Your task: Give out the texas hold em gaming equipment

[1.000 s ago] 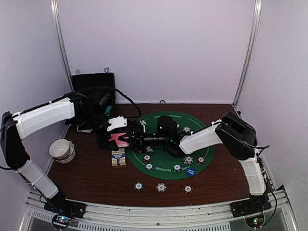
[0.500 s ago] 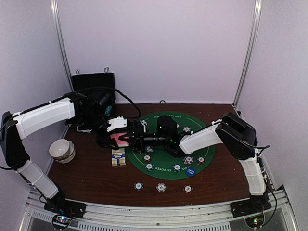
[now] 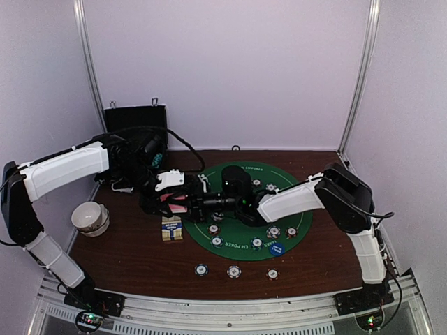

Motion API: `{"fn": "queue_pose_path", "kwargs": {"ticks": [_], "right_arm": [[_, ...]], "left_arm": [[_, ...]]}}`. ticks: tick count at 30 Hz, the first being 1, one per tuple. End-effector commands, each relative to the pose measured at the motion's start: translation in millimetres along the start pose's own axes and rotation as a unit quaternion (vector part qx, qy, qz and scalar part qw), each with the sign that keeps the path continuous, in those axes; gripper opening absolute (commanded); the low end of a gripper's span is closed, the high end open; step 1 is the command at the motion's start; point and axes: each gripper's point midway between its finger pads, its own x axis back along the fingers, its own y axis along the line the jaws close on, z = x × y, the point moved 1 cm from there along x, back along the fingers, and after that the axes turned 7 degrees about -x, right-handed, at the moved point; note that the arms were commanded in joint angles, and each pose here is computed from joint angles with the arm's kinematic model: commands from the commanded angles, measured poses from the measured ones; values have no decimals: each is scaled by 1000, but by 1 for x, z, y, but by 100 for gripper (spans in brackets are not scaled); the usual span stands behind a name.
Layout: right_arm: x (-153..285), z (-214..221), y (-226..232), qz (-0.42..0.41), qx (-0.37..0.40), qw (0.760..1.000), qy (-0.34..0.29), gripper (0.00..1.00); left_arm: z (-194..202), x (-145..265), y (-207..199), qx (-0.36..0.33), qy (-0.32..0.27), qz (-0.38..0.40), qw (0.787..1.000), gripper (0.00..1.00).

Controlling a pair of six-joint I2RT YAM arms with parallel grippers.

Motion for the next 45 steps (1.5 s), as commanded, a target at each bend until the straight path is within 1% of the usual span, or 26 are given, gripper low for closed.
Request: {"fn": "queue_pose_path", "kwargs": {"ticks": [1, 5, 12, 23, 28, 31, 35, 38, 45], "right_arm": [[-4, 5, 22, -1, 26, 1000, 6, 52], [-2, 2, 6, 36, 21, 999, 2, 51], [16, -7, -21, 105, 13, 994, -22, 47], [29, -2, -10, 124, 30, 992, -24, 46], [23, -2, 3, 114, 39, 993, -22, 55], [11, -1, 8, 104, 41, 994, -13, 57], [0, -1, 3, 100, 34, 994, -4, 57], [-1, -2, -1, 104, 30, 994, -3, 56], [19, -8, -7, 129, 30, 991, -19, 52]], "left_arm": [[-4, 1, 4, -6, -11, -4, 1000, 27], [-5, 4, 4, -6, -13, -2, 1000, 25], [-8, 11, 3, -7, -21, -8, 1000, 19], [-9, 15, 1, -1, -24, -12, 1000, 15], [-11, 15, 1, 4, -31, -7, 999, 17], [-13, 15, 2, 8, -32, -7, 999, 18], [-14, 15, 0, 8, -37, -3, 999, 18], [-13, 15, 0, 9, -35, -4, 999, 18], [-15, 21, 0, 5, -41, -10, 999, 17]]}}
